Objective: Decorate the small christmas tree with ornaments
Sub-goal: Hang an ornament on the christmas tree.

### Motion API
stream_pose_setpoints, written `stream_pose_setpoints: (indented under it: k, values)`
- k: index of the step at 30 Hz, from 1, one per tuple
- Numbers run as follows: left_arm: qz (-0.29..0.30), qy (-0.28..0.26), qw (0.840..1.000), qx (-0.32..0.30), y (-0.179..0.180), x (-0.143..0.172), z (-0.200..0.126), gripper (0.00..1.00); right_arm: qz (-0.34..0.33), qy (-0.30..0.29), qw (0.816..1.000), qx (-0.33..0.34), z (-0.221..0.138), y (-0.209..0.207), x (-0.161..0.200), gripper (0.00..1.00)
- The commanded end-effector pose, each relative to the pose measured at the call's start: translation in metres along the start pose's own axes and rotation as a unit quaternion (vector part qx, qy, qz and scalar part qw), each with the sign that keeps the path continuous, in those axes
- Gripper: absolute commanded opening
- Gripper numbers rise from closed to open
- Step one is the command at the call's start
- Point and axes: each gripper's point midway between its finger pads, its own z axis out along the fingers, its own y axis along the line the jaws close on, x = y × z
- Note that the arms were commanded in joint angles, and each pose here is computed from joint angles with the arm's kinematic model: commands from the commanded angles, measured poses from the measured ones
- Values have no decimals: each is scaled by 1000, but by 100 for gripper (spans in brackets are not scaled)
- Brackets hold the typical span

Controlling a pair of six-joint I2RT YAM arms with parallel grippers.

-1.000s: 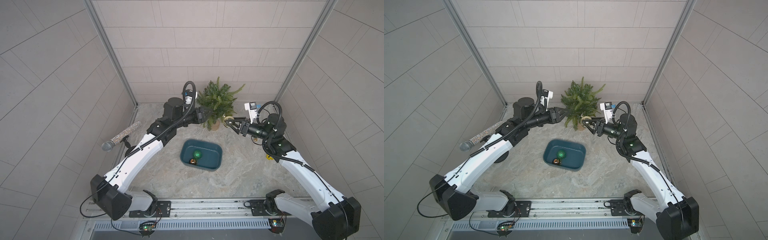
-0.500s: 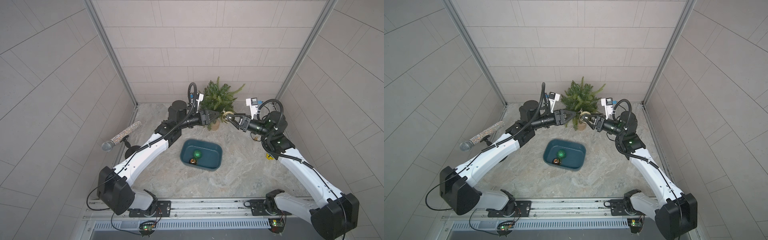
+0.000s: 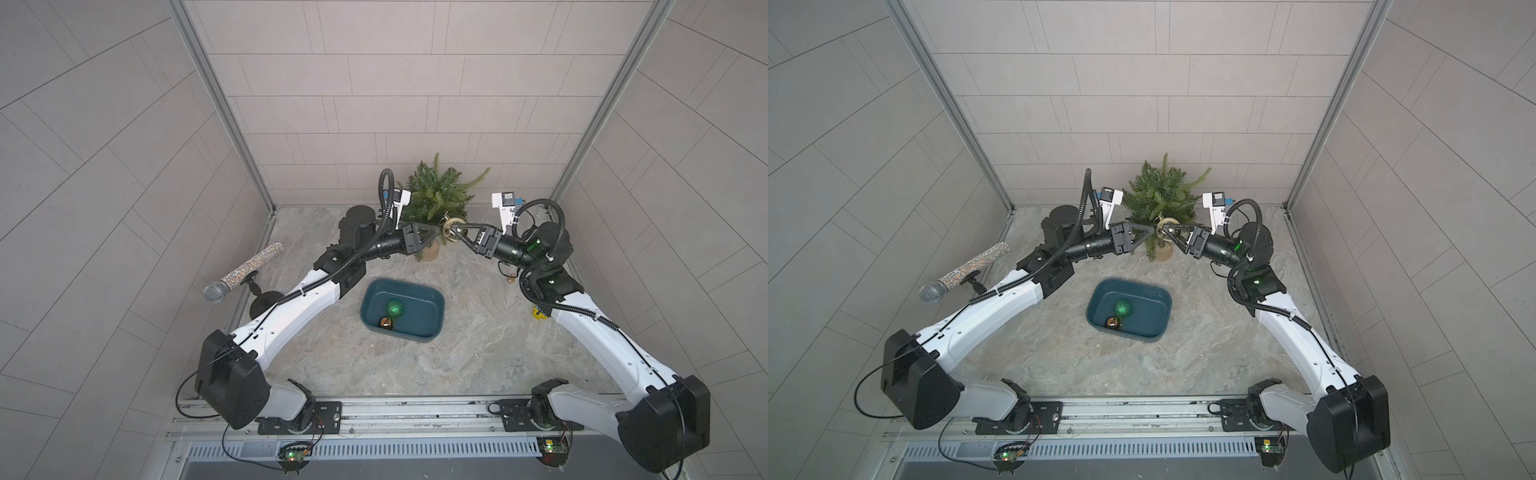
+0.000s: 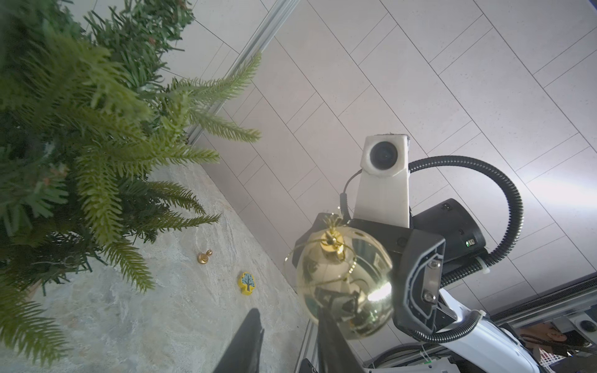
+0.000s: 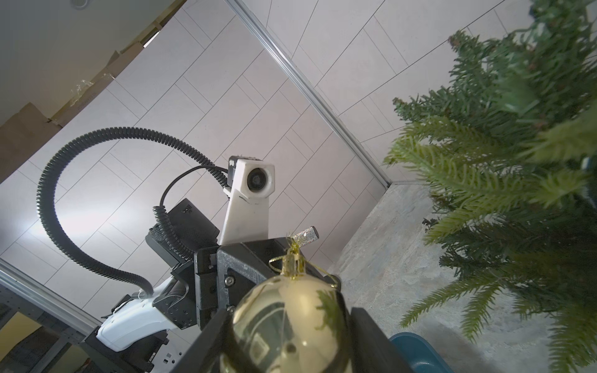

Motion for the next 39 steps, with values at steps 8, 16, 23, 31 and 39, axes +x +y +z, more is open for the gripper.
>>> stream_pose_setpoints:
  k: [8,16,23,31,39]
  values:
    - [43,-18,998,37,-23,-20,5,33,5,-1,999,-35,0,13,0,59]
    - [59,-33,997,46,-34,-29,3,29,10,6,999,-40,-2,13,6,59]
    - [76,-33,996,43,-39,-31,-3,6,14,-2,999,-44,-4,12,3,58]
    - [91,-26,995,16,-36,-30,-9,0,25,-28,998,-46,-11,9,-10,58]
    - [86,-14,996,2,-28,-34,0,0,39,-54,997,-50,-17,3,-23,58]
